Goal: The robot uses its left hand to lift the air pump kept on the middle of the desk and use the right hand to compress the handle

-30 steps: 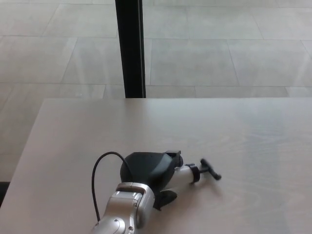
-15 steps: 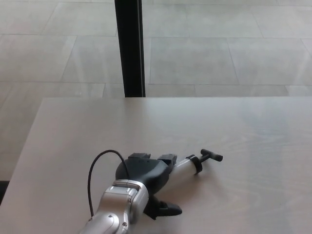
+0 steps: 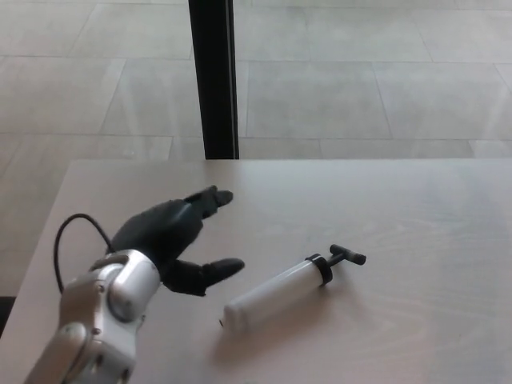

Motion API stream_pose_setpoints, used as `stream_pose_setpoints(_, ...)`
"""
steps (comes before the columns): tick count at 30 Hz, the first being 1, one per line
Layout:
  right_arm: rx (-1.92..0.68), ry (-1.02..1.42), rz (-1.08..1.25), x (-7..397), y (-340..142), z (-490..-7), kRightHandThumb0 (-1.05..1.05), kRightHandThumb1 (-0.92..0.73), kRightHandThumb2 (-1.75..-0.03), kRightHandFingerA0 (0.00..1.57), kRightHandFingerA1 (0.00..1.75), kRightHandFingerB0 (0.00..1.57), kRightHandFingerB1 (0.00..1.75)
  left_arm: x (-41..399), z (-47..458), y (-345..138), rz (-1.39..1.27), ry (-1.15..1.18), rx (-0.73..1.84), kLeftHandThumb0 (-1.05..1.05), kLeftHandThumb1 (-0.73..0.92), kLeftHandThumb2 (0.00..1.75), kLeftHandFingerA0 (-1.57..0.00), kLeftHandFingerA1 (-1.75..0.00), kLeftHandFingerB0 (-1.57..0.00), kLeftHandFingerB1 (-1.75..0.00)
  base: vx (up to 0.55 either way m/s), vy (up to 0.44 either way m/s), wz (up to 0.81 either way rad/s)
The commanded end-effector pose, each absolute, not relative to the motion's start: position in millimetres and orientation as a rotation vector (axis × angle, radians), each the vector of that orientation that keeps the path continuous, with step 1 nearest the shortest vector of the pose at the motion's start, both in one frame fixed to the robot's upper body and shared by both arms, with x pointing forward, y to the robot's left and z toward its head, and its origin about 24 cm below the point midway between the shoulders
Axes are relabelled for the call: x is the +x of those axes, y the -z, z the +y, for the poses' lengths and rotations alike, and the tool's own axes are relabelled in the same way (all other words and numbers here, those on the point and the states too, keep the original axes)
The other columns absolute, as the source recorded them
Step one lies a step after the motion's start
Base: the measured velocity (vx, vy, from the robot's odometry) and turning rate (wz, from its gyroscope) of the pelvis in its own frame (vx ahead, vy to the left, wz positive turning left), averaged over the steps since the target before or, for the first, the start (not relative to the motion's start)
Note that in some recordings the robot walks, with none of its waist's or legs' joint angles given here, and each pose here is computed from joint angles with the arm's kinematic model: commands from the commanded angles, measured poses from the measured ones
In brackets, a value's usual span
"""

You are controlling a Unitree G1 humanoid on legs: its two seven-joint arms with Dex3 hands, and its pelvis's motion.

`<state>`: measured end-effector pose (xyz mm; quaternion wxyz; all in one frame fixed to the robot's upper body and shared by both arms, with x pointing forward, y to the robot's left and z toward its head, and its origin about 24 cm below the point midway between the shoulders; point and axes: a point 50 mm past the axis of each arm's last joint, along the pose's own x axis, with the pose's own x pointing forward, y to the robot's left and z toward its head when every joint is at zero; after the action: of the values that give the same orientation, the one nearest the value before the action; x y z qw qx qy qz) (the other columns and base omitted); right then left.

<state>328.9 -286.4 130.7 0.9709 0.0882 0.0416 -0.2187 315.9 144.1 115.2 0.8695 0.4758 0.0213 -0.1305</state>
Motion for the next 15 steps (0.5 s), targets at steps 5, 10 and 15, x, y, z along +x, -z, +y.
stream_pose_setpoints(5,0.104,0.580,0.014,237,-150,-410,-0.84,-0.92,-0.72,0.19,0.57,0.26,0.37,206,376,-164,-0.147,-0.344,0.133,-0.64,0.84,0.65,-0.15,-0.40,-0.19,-0.31,0.00,0.000,0.00)
stream_pose_setpoints(10,0.021,0.786,0.008,185,-157,-460,-0.93,-0.79,-0.84,0.35,0.60,0.35,0.41,123,440,-110,0.051,-0.695,-0.004,-0.62,0.82,0.64,-0.21,-0.45,-0.25,-0.34,0.00,0.000,0.00)
stream_pose_setpoints(15,0.049,0.981,0.028,142,-152,-486,-0.88,-0.90,-0.67,0.45,0.70,0.49,0.38,65,463,-77,0.147,-0.902,-0.070,-0.67,0.81,0.64,-0.21,-0.45,-0.22,-0.34,0.00,0.000,0.00)
